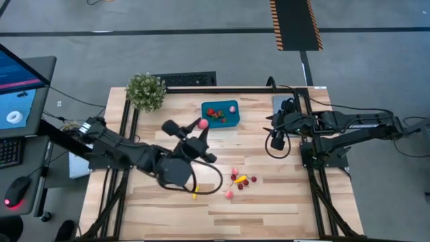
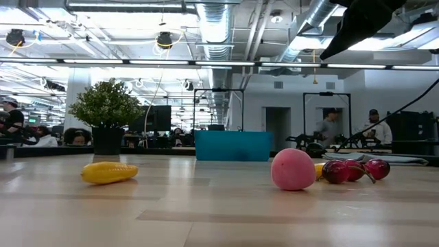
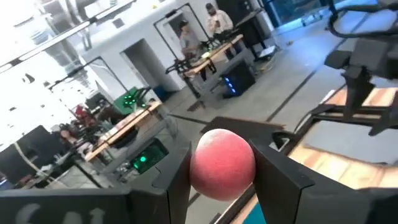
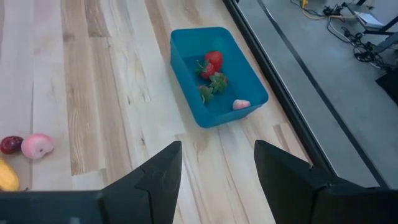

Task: Pick and placing Produce into tupperware
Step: Put the peach into the blue bin, then put the top peach into the blue bin

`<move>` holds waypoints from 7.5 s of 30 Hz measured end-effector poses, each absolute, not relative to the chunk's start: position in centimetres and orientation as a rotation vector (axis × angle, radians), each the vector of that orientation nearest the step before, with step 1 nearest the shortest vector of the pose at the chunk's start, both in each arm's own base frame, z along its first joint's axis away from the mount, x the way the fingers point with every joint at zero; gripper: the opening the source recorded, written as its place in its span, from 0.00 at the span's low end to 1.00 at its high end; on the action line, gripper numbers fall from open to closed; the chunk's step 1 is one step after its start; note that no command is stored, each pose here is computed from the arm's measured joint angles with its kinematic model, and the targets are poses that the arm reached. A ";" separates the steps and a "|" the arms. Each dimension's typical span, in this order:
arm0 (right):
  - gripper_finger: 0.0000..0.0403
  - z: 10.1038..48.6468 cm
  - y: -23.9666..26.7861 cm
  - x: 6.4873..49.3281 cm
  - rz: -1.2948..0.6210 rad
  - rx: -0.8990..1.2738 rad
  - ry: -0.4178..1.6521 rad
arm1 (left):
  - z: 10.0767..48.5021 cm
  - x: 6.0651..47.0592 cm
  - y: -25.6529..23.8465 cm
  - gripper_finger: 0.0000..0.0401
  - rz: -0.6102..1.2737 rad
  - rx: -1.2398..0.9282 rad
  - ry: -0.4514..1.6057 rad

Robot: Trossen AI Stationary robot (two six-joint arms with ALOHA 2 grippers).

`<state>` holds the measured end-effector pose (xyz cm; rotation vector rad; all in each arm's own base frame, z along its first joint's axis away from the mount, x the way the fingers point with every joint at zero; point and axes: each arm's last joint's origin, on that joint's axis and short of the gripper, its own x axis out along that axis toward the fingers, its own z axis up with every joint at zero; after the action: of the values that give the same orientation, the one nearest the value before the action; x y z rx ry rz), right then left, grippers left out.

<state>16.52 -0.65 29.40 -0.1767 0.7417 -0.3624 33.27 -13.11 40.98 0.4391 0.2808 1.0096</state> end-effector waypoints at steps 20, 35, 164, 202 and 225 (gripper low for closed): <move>0.56 29.4 -0.7 16.5 -0.356 -0.193 0.743 | 41.2 35.5 -13.9 0.34 -0.207 0.373 0.188; 0.56 29.5 -0.6 16.6 -0.357 -0.191 0.736 | 39.3 36.3 -1.2 0.34 0.816 0.216 0.432; 0.56 29.2 -0.6 16.9 -0.346 -0.221 0.761 | 18.0 49.8 -8.3 0.51 0.411 -0.321 1.149; 0.56 29.1 -0.5 16.9 -0.302 -0.186 0.764 | 17.4 49.8 -9.6 0.51 0.499 -0.240 1.056; 0.56 29.1 -0.5 16.9 -0.302 -0.185 0.764 | 17.4 49.7 -9.8 0.63 0.515 -0.247 1.054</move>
<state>16.88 -0.50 29.14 -0.1846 0.7638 -0.3024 49.67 -9.81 17.35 -0.2472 1.0537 0.5153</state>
